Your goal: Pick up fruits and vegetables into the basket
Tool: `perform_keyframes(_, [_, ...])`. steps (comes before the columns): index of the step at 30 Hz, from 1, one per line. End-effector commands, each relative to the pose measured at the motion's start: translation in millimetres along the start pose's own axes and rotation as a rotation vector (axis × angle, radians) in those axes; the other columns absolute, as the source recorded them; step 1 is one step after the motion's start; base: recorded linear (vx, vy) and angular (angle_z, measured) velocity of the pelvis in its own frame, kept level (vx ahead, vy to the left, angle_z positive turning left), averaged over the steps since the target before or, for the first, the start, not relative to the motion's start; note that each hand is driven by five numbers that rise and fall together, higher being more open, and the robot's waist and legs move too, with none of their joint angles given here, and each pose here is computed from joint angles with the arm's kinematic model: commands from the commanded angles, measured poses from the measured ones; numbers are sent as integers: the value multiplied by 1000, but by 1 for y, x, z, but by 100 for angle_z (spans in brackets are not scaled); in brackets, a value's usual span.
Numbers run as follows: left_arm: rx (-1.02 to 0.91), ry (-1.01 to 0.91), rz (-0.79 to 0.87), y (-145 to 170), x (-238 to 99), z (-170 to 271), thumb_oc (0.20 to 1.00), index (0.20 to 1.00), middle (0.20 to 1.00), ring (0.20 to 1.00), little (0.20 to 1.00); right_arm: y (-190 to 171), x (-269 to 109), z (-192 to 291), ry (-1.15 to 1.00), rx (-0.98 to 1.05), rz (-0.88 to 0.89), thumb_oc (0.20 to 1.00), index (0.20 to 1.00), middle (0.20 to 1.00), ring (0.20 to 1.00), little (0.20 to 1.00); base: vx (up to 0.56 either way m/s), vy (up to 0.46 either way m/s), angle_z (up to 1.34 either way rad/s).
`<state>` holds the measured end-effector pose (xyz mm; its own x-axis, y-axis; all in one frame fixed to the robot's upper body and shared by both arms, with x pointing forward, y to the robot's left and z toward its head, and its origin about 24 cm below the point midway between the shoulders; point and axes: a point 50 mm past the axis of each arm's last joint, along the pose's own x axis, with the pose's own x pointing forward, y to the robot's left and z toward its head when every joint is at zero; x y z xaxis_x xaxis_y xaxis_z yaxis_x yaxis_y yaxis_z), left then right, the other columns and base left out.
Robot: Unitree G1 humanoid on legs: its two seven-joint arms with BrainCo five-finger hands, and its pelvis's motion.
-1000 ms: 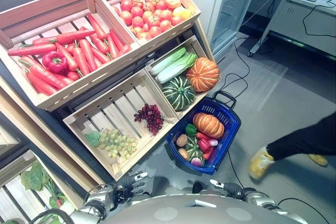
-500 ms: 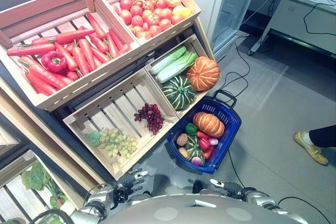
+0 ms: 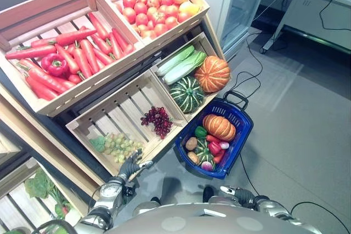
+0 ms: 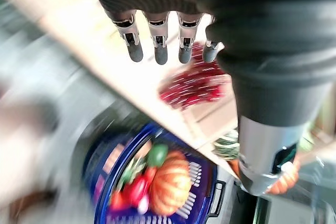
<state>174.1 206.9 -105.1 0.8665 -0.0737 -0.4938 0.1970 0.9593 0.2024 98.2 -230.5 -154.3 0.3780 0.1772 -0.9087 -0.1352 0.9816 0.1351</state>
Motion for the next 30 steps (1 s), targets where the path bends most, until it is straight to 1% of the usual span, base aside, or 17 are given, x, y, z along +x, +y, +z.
perform_keyframes(1, [278,-318,116,14,13,57,1000,1000,1000,1000,1000,6,6,40,-167,-26,3,1000,1000,1000,1000,1000,50,-1,7])
perform_keyframes(2, [392,-412,188,30,11,80,1000,1000,1000,1000,1000,4,2,54,-234,-37,-11,1000,1000,1000,1000,1000,39,-1,3])
perform_keyframes(3, [393,-411,189,30,10,79,1000,1000,1000,1000,1000,4,2,54,-234,-37,-11,1000,1000,1000,1000,1000,57,3,-1])
perform_keyframes(5, [574,-439,322,50,7,90,1000,1000,1000,1000,1000,2,-5,67,-318,-60,-25,1000,1000,1000,1000,1000,70,4,1])
perform_keyframes(7, [696,-446,414,64,4,95,1000,1000,1000,1000,1000,1,-10,76,-374,-71,-29,1000,1000,1000,1000,1000,63,21,3])
perform_keyframes(12, [949,-499,601,85,-4,102,1000,1000,1000,1000,1000,-2,-26,97,-490,-131,-44,1000,1000,1000,1000,1000,11,40,-5])
perform_keyframes(15, [1112,-539,731,99,-5,112,1000,1000,1000,1000,1000,-6,-40,123,-590,-191,-59,1000,1000,1000,1000,1000,-101,58,-13])
perform_keyframes(16, [1116,-541,742,99,-5,112,1000,1000,1000,1000,1000,-6,-40,125,-598,-197,-61,1000,1000,1000,1000,1000,-120,51,-14])
perform_keyframes(21, [1297,-471,799,110,1,115,1000,1000,1000,1000,1000,-5,-53,151,-684,-250,-79,1000,1000,1000,1000,1000,-39,46,-20])
perform_keyframes(24, [1389,-381,797,115,6,113,1000,1000,1000,1000,1000,-5,-63,167,-749,-272,-95,1000,1000,1000,1000,1000,-38,68,-10])
perform_keyframes(27, [1441,-333,818,117,10,112,1000,1000,1000,1000,1000,-4,-71,180,-799,-289,-108,1000,1000,1000,1000,1000,-44,54,-12])
perform_keyframes(30, [1465,-329,858,120,11,117,1000,1000,1000,1000,1000,-2,-77,191,-844,-301,-113,1000,1000,1000,1000,1000,-45,24,-8])
